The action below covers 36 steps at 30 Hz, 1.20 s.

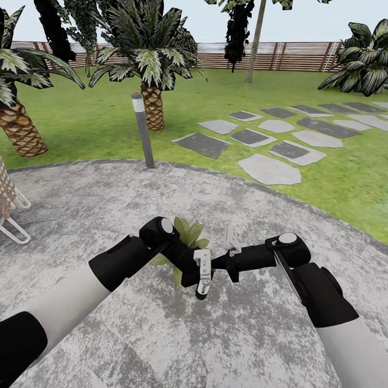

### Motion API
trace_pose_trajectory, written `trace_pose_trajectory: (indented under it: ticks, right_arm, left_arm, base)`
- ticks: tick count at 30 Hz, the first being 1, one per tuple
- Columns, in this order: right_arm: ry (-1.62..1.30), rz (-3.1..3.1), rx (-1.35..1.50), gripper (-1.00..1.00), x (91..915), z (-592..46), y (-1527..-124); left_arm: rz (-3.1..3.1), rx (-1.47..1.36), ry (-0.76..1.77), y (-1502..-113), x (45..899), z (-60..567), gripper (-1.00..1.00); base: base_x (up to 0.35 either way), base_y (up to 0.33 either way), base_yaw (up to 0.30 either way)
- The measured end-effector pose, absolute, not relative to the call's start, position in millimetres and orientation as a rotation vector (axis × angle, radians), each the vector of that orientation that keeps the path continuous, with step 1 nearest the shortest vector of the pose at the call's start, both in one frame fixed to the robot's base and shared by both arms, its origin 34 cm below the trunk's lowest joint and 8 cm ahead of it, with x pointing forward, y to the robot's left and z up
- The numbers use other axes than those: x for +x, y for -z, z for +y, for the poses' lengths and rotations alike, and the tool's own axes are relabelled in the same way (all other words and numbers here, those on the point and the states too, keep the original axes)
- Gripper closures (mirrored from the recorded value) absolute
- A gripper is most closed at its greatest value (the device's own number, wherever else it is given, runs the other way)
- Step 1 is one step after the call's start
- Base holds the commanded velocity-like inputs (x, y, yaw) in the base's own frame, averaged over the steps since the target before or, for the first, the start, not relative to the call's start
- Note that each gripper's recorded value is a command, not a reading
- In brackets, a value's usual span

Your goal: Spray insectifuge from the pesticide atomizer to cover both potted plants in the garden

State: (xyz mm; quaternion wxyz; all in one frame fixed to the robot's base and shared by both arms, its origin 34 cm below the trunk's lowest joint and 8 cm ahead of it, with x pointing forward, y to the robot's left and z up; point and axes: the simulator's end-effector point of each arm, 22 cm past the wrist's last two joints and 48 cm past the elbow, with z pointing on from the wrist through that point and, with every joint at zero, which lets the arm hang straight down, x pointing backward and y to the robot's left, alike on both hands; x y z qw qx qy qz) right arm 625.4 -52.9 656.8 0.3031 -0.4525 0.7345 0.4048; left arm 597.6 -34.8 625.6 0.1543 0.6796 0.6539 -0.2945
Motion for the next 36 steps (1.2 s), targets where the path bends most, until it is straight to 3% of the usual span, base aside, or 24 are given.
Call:
trace_pose_trajectory:
  ticks: [36]
  right_arm:
    - [-1.076,1.947,-1.199,1.00,625.1,-53.0,-657.1]
  left_arm:
    - [1.880,1.940,0.842,-625.4,599.7,-32.5,1.00]
  base:
    - [0.000,0.000,0.000]
